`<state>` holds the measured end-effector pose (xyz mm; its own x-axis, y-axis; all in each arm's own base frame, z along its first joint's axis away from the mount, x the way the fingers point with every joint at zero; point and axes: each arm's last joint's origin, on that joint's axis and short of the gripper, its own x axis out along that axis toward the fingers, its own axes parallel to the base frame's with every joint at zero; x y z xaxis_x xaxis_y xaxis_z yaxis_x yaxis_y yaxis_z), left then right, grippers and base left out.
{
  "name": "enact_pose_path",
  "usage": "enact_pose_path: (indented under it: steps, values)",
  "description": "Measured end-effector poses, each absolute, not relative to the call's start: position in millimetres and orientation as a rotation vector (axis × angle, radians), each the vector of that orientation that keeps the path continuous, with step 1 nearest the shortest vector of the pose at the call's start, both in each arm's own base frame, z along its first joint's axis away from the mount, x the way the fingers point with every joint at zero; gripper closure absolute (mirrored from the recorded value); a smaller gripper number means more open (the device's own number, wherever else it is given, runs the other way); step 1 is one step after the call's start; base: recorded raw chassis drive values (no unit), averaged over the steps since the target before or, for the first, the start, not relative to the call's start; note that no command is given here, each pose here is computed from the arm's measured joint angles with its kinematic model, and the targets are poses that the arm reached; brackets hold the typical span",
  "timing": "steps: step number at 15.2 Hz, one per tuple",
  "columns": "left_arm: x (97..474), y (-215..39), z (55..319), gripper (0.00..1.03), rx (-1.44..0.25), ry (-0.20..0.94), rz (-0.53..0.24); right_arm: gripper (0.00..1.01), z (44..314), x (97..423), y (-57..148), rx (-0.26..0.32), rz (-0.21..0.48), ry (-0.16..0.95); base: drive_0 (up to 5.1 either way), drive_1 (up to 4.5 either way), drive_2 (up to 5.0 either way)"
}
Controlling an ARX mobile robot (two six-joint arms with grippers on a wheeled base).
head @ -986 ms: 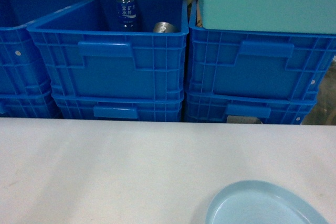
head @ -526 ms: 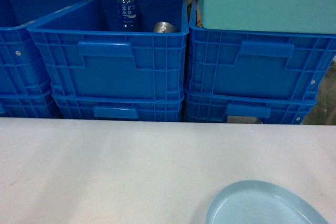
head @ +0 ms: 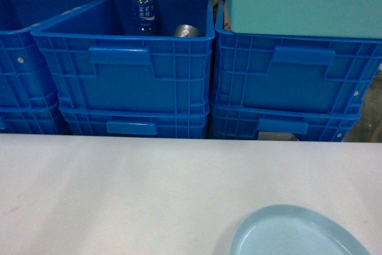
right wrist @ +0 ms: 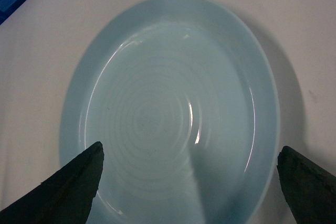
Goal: Place blue tray on left shelf second layer neatly
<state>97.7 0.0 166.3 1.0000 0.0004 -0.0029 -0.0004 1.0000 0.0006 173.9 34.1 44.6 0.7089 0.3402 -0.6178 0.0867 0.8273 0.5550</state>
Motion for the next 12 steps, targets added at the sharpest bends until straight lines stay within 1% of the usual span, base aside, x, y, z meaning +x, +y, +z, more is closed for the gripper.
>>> enact_pose_path:
  steps: [1, 2, 3, 8, 12]
  values:
    - [98, 0, 166, 0.05, 0.001, 0.003, 0.0, 0.03, 46, 174, 29, 0.615, 0.13, 0.764, 0.0, 0.0, 0.0]
    - [98, 0, 166, 0.05, 0.001, 0.003, 0.0, 0.03, 42, 169, 25, 0.63, 0.119, 0.774, 0.0, 0.0, 0.0]
    - [98, 0, 166, 0.05, 0.001, 0.003, 0.0, 0.03, 38, 168, 25, 0.631, 0.116, 0.784, 0.0, 0.0, 0.0]
    - [98, 0, 166, 0.05, 0.001, 0.003, 0.0, 0.03, 33, 169, 30, 0.613, 0.129, 0.773, 0.0, 0.0, 0.0]
    - [98, 0, 166, 0.05, 0.001, 0.002, 0.0, 0.03, 31, 180, 40, 0.598, 0.131, 0.76, 0.0, 0.0, 0.0]
